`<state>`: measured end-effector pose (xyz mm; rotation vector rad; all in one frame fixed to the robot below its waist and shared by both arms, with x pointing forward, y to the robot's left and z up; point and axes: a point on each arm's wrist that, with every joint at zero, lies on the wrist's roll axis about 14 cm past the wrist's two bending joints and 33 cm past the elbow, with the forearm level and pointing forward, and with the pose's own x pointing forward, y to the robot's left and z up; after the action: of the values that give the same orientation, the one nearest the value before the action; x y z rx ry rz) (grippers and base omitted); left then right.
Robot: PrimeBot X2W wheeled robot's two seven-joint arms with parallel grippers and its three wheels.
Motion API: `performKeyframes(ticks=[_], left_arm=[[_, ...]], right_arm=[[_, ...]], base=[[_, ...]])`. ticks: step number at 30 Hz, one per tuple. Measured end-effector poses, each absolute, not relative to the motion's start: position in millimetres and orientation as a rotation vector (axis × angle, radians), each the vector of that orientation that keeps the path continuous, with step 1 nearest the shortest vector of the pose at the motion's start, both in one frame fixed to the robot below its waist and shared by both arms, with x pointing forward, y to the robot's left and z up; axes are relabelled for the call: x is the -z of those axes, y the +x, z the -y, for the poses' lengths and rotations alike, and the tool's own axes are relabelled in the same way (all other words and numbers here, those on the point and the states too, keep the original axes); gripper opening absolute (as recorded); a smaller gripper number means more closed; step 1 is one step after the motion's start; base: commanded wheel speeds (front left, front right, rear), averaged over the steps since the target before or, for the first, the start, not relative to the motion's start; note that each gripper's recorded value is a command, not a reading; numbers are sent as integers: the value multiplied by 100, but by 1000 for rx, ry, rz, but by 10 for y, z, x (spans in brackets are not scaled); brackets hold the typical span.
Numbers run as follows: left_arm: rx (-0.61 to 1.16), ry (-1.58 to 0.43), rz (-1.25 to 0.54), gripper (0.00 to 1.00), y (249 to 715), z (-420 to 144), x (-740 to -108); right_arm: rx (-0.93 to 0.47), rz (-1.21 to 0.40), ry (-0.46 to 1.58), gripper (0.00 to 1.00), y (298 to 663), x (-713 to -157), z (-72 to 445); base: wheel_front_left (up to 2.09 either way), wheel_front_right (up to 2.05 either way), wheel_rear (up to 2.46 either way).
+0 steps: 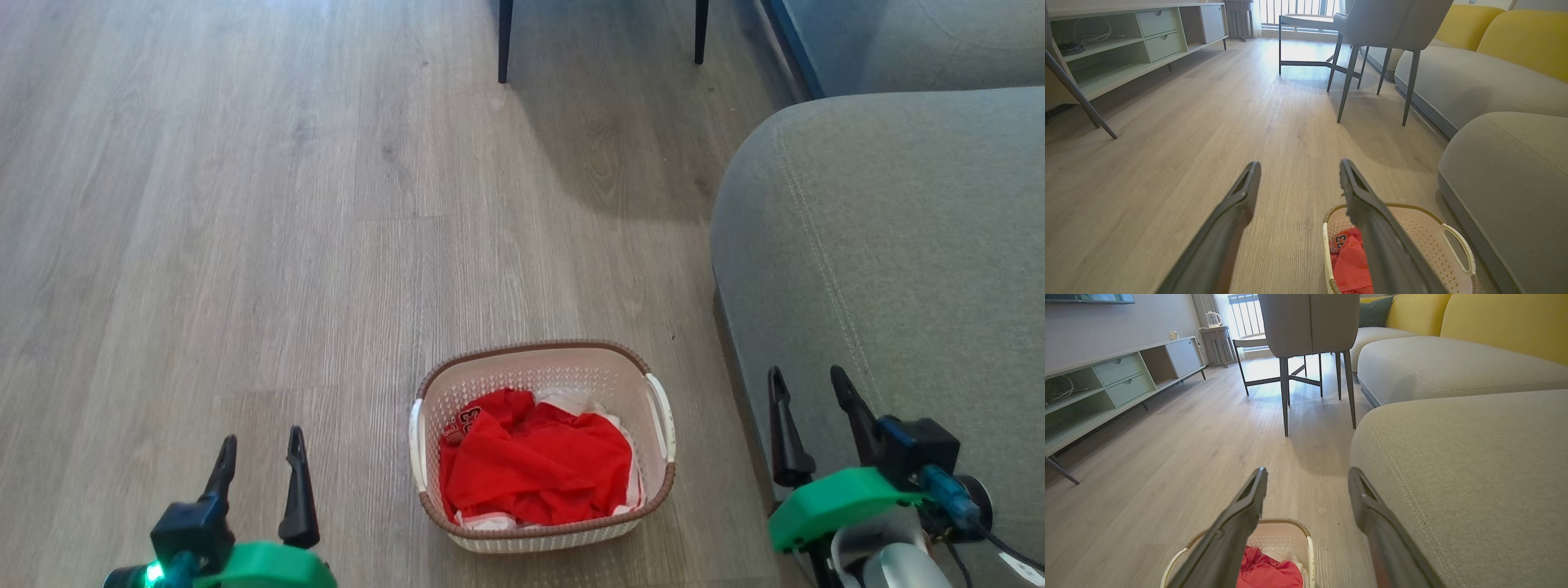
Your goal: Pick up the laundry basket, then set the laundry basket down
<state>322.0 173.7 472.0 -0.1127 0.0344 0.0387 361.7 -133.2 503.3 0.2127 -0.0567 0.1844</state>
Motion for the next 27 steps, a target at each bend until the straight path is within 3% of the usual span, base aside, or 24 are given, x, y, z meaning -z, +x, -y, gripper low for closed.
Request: performKeyframes(ticks=[12, 13, 19, 27], left_arm=[[-52, -102, -32, 100, 3227, -1789, -4727], [-53, -102, -45, 0, 3219, -1789, -4689], [-63, -115, -163, 0, 3060, -1794, -4347], [-86, -205, -180, 0, 3071, -1821, -4324]], right_arm=[[-183, 49, 209, 100, 3623, -5009, 1335], [-183, 37, 209, 0, 3616, -4972, 1332], [-164, -89, 232, 0, 3436, -4577, 1336], [-134, -105, 321, 0, 3443, -4558, 1377]], base=[[0, 0, 0], [0, 0, 0], [0, 0, 0], [0, 0, 0]])
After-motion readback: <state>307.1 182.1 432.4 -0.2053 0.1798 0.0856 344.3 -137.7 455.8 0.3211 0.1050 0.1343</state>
